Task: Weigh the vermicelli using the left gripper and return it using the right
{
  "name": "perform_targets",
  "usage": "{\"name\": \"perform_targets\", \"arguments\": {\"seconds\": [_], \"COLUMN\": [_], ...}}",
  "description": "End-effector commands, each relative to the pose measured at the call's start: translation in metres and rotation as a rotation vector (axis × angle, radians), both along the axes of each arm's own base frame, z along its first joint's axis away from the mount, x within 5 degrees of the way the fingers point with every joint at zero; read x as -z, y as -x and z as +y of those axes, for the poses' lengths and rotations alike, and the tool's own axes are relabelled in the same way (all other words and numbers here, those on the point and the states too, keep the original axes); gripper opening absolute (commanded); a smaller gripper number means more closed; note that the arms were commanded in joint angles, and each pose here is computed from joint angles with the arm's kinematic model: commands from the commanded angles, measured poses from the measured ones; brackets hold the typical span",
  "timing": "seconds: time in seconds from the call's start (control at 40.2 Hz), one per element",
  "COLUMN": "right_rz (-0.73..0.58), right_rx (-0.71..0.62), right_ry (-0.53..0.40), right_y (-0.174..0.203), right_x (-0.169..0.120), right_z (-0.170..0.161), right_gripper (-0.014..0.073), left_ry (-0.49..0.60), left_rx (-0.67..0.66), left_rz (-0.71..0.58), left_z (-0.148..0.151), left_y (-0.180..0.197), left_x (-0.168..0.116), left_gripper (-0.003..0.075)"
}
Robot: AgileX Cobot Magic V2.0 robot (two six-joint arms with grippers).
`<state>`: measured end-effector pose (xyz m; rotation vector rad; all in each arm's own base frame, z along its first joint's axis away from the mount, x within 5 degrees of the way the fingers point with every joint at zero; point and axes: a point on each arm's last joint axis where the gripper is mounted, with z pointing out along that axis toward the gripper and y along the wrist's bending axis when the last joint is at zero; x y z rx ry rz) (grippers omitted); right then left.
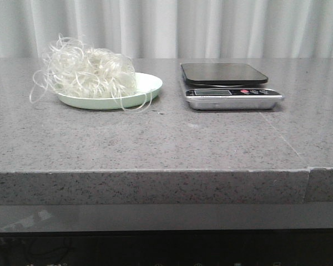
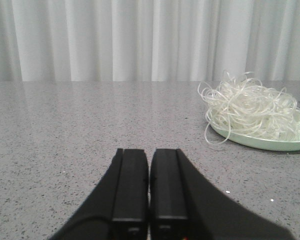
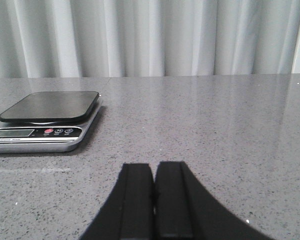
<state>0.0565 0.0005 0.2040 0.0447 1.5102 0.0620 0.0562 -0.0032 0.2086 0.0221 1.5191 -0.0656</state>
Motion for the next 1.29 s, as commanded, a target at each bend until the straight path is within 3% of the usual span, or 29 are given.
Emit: {"name": "perform_targets", "arguments": {"seconds": [0.0,0.597,0.696,0.795,1.044,1.268], "right_rz": [-0.099,-0.096,-0.109,-0.137,-0.184,-0.134], "right_rx": [0.007,0.007,0.007,0.007,0.004,0.001], "right_ry": [0.012,0.012,0.012,0.012,0.012,0.013], "right_y": [0.002,0.002,0.003,0.006,0.025,0.025], "right_x": [-0.009,-0.009,-0.014,-0.029,-0.087,-0.143], "right_z": [0.0,0.0,0.0,0.0,0.0,0.0], "right_gripper": [0.0158,0.0158,0.0158,0.0158,0.0158,0.0158], "left_ry": [0.008,0.008,0.012,0.027,0.029,0.02], "left_rx": [0.0,0.0,-0.004,-0.005,0.009,0.024], "left_rz": [-0.069,-0.069,-0.136,-0.197,-0.278,-0.195], "left_z": [0.0,0.0,0.001,0.001,0.001,0.0], "left_y": [0.001,0.001,0.002,0.005,0.028,0.03], "left_x": [0.004,0.004,-0.003,-0.02,-0.093,-0.157], "left_gripper": [0.0155,0.0155,0.0155,0.0155,0.0155,0.0155]}}
